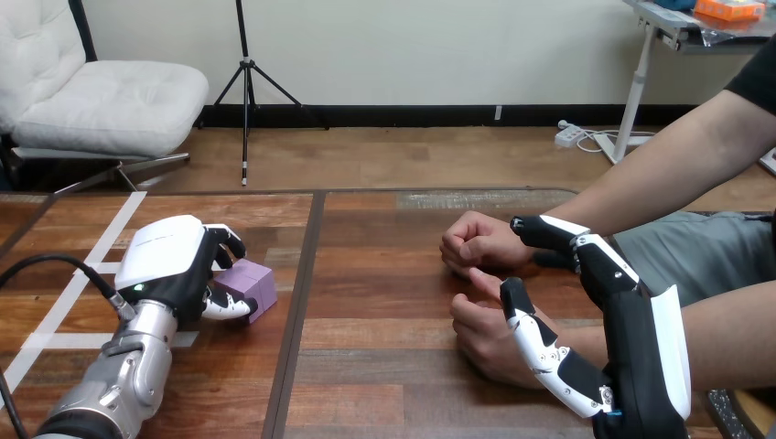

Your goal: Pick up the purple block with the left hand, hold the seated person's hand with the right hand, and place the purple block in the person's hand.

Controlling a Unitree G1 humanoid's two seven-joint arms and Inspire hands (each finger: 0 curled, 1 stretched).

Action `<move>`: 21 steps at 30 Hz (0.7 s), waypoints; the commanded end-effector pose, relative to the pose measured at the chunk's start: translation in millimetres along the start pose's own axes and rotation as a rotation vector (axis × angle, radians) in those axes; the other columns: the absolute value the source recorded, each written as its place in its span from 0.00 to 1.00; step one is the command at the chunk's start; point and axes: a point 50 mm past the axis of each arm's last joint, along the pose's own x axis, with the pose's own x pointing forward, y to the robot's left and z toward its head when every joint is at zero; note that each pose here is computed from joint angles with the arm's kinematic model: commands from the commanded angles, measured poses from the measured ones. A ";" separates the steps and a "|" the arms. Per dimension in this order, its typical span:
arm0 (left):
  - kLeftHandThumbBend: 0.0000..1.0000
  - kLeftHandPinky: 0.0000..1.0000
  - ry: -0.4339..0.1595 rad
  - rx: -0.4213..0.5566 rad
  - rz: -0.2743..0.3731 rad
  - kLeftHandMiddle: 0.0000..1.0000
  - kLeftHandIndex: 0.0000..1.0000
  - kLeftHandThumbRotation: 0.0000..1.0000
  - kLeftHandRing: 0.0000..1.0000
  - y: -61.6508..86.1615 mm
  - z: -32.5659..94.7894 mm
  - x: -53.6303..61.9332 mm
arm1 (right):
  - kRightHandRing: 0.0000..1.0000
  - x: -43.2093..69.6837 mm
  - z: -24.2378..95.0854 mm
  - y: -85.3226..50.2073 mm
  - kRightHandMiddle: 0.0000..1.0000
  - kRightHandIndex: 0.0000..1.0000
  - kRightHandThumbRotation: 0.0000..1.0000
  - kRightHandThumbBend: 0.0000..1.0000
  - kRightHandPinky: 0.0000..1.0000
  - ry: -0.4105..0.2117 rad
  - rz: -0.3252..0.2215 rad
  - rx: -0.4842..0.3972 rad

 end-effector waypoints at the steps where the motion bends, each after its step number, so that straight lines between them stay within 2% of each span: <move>1: 0.67 0.55 -0.036 0.040 0.033 0.67 0.70 0.18 0.63 15.2 8.7 11.0 | 0.74 12.8 9.2 -2.7 0.74 0.70 0.25 0.36 0.69 -0.071 -0.018 0.005; 13: 0.75 0.59 -0.045 0.094 0.013 0.76 0.78 0.36 0.70 16.6 10.1 13.0 | 0.74 14.6 9.3 -2.9 0.74 0.71 0.25 0.36 0.69 -0.073 -0.020 0.001; 21: 0.80 0.59 -0.050 0.120 -0.003 0.78 0.80 0.40 0.71 17.8 12.1 15.0 | 0.74 15.8 9.4 -2.9 0.74 0.71 0.26 0.36 0.69 -0.077 -0.017 -0.001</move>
